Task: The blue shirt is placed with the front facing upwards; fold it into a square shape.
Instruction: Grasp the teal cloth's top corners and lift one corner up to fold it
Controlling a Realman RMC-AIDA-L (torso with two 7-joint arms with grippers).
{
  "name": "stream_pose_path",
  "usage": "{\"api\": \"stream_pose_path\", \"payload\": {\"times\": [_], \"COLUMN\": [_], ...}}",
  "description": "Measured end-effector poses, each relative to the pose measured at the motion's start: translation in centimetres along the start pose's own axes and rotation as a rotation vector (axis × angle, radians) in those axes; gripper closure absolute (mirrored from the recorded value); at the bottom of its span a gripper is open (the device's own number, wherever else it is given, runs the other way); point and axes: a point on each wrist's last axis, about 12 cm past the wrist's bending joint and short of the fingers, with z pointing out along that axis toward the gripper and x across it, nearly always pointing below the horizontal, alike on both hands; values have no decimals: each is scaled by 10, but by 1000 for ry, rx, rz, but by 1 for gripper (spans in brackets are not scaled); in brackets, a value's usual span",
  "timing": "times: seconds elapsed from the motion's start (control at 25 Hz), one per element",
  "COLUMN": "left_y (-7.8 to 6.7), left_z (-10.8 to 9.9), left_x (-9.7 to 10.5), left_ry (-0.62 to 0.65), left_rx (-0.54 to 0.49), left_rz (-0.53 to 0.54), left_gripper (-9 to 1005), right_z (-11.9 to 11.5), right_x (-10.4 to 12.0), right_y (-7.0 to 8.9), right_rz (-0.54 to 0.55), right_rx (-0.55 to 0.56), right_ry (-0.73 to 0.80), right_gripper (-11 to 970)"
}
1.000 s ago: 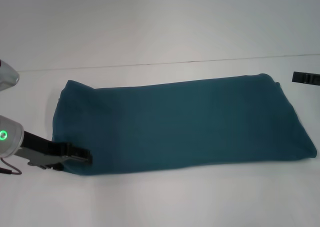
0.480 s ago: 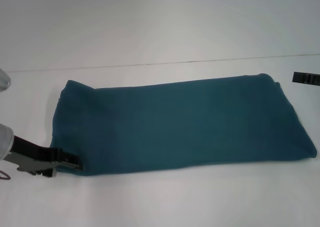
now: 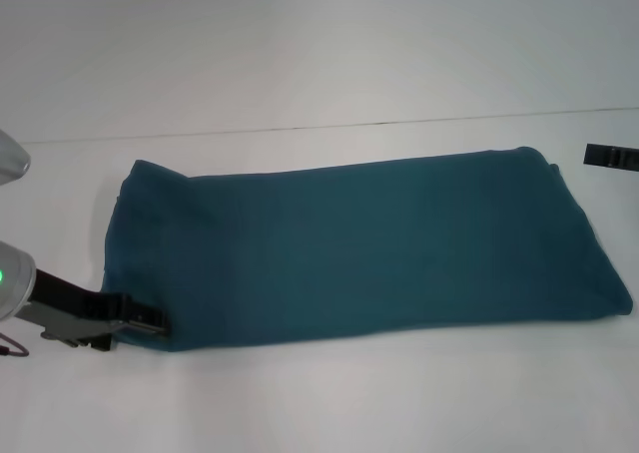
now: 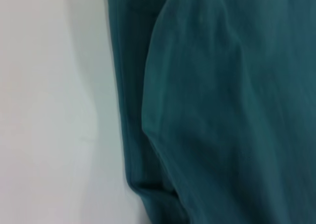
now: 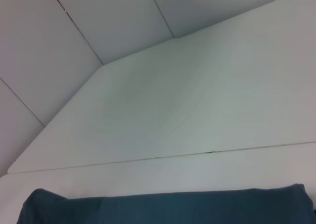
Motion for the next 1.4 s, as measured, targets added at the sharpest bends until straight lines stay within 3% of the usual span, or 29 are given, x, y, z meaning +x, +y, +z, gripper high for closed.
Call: {"api": "stream_pose_path", "payload": {"times": [0.84, 1.4], "left_y": [1, 2], "left_z": [1, 2], "left_x": [-6, -6], "left_ry": [-54, -61], "left_rx": [-24, -29], "left_rz": [0, -6], "left_gripper": [193, 741], "right_z": [2, 3], "right_x": [-1, 0], "right_y": [1, 2], "right_rz": [-1, -3], "right_rx": [-4, -6], "right_ry": [0, -1], "right_gripper": [46, 49]}}
